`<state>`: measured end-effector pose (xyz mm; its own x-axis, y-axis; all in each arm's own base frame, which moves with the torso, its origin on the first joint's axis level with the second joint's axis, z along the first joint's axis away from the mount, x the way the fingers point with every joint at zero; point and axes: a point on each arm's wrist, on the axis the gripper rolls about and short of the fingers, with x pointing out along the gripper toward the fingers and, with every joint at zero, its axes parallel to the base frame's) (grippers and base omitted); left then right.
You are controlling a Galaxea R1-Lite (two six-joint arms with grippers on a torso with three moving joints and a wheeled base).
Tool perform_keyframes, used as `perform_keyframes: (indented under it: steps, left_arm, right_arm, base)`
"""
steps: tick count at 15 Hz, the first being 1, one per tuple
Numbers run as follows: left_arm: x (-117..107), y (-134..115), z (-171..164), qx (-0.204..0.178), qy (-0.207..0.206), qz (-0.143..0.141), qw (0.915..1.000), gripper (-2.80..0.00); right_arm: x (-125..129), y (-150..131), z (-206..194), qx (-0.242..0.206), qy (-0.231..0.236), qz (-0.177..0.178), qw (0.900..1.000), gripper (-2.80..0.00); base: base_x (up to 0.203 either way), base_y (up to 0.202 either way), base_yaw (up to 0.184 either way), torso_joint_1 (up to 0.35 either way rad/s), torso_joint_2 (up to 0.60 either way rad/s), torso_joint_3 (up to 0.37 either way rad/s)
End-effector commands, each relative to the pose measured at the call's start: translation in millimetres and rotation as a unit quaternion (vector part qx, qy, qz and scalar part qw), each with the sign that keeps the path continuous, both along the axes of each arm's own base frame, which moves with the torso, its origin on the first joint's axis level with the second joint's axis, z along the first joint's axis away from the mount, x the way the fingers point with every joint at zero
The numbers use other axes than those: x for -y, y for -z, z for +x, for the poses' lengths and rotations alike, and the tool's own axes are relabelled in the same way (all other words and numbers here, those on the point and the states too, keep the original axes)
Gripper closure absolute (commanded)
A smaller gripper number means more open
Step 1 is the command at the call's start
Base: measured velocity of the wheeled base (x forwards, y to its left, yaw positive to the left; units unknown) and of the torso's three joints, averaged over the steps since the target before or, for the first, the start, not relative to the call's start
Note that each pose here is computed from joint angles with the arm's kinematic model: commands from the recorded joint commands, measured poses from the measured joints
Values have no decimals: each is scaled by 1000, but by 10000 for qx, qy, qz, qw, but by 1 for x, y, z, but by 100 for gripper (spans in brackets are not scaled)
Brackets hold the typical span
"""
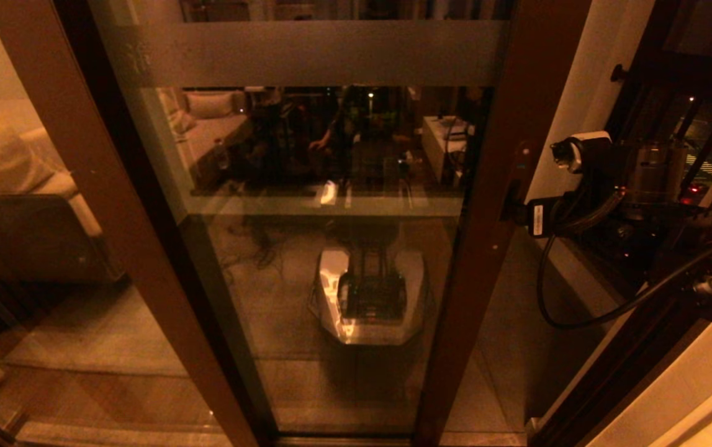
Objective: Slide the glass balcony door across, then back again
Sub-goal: Close the slid door
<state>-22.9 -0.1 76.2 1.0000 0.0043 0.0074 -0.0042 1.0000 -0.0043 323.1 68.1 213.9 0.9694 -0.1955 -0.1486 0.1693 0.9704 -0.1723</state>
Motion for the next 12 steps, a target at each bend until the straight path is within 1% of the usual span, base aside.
perform_keyframes:
  steps: [1,7,12]
  left_arm:
    - [0,0,0,1,-2,-2,10000,0]
    - [0,0,0,-1,-2,-2,10000,0]
    - [0,0,0,1,-2,-2,10000,0]
  right_arm:
    - [1,-1,0,16,49,-8,10000,-280]
    - [17,1,2,-20,281,-36,9996,-280]
    - [20,1,2,-25,331,-30,9994,-280]
  base:
    - [0,0,0,0,0,0]
    - [0,0,0,0,0,0]
    - [0,0,0,0,0,0]
